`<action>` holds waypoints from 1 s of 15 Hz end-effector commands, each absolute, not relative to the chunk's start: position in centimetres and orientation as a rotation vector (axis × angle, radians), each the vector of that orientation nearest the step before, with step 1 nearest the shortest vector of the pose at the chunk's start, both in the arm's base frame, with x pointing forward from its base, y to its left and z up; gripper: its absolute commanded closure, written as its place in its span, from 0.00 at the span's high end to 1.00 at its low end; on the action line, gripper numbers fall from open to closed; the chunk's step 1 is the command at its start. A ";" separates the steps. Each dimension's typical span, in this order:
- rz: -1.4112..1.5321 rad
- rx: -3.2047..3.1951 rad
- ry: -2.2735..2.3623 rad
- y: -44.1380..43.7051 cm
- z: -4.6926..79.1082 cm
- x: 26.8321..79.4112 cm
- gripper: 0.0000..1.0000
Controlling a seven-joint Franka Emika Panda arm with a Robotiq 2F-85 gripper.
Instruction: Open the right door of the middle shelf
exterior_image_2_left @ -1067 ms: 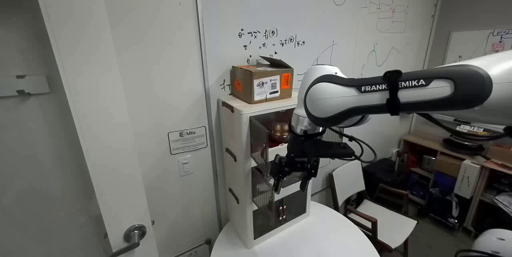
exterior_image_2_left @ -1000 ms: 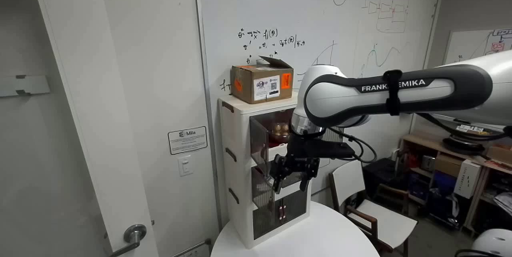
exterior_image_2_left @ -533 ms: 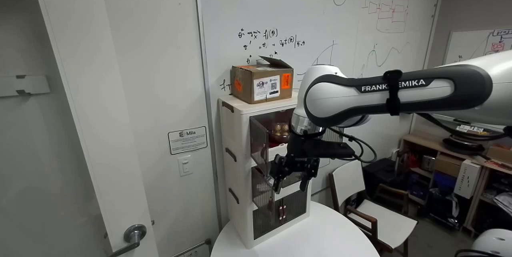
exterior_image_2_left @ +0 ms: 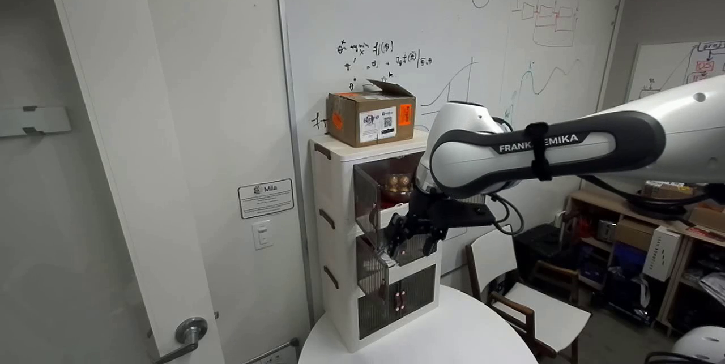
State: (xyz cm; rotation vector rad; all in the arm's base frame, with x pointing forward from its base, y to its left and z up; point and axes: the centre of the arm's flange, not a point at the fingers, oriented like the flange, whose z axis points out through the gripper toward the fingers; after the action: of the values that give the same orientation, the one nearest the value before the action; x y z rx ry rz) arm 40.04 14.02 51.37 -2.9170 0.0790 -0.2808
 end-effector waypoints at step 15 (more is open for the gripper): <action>-0.412 -2.699 0.321 -4.2 34.4 45.8 1.00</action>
State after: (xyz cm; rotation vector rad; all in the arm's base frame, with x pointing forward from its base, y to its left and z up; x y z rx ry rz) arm 44.04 -2.42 36.93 -2.7351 0.3544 -0.4199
